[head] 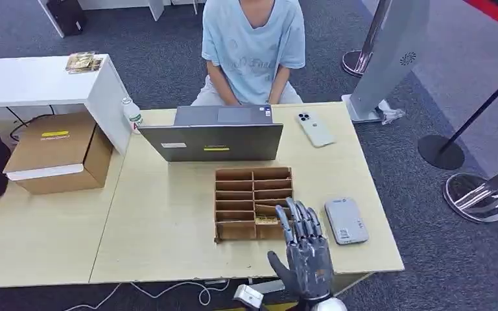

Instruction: Pass the card to the sensor for recognition and then transmit it.

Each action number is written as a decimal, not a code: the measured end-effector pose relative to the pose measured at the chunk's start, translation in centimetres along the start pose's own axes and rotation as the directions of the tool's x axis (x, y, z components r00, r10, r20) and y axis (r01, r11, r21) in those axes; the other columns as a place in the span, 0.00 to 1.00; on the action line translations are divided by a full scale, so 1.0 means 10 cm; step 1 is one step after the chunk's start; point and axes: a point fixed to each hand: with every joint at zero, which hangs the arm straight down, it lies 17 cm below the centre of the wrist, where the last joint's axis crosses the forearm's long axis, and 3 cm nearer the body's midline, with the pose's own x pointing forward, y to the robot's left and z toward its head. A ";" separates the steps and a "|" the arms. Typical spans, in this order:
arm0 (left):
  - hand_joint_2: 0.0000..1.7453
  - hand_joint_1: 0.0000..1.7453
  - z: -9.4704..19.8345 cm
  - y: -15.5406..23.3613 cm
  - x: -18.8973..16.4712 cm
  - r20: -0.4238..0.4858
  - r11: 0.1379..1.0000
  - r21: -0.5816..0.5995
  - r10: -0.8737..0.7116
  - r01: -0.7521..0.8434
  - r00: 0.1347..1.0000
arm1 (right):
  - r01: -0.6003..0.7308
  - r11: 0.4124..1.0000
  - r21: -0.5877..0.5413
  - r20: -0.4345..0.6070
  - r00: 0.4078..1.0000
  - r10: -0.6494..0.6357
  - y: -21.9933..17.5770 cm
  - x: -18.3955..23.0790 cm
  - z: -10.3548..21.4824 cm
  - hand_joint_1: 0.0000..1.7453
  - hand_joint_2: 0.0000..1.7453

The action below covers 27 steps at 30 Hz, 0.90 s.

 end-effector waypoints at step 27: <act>0.00 0.00 0.00 0.02 0.01 0.002 1.000 0.003 -0.017 0.017 1.000 | -0.027 0.987 0.159 0.046 0.999 0.020 0.34 0.07 0.16 0.77 1.00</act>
